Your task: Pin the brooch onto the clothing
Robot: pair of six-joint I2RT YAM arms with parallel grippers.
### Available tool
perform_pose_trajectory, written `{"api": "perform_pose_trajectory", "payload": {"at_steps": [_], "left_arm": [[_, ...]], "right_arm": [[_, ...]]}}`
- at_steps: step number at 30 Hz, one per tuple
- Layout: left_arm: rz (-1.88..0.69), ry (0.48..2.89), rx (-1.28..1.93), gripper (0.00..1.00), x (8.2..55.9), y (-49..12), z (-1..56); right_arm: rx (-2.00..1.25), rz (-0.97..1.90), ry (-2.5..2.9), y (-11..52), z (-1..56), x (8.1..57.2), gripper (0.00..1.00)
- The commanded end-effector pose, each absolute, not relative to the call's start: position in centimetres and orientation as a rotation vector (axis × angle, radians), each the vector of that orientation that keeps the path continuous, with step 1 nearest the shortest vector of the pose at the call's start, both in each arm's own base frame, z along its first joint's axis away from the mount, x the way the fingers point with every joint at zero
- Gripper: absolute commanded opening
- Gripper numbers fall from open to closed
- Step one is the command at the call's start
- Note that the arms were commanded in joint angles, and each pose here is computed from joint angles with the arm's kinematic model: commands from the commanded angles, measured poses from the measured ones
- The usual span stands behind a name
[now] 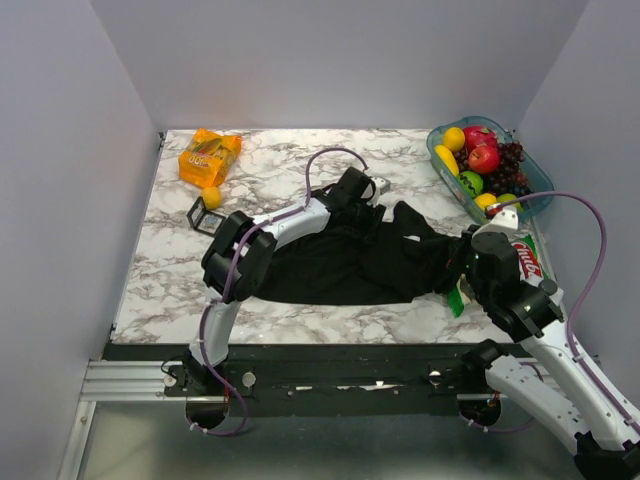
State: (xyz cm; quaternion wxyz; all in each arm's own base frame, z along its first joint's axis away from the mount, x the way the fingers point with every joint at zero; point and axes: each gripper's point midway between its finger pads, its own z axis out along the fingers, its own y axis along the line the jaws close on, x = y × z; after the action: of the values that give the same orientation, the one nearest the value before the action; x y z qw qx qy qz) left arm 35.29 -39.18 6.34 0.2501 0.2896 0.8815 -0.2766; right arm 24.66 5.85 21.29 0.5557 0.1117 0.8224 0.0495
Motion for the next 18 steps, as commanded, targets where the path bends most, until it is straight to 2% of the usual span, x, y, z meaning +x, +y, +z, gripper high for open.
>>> {"api": "perform_pose_trajectory", "payload": {"at_steps": [1,10,16,18], "left_arm": [[-0.689,2.381,0.815,0.61,36.4,-39.5,5.6],[-0.725,2.383,0.841,0.52,36.0,-40.9,4.7],[-0.762,2.354,0.829,0.53,35.7,-41.5,5.4],[-0.771,2.357,0.826,0.43,35.6,-41.6,5.3]], "right_arm": [[0.262,0.122,1.973,5.9,20.3,24.3,0.01],[0.253,0.121,1.982,6.0,19.8,24.3,0.01],[0.247,0.111,1.994,6.0,19.4,24.3,0.01],[0.245,0.110,1.999,6.1,19.3,24.4,0.01]]}}
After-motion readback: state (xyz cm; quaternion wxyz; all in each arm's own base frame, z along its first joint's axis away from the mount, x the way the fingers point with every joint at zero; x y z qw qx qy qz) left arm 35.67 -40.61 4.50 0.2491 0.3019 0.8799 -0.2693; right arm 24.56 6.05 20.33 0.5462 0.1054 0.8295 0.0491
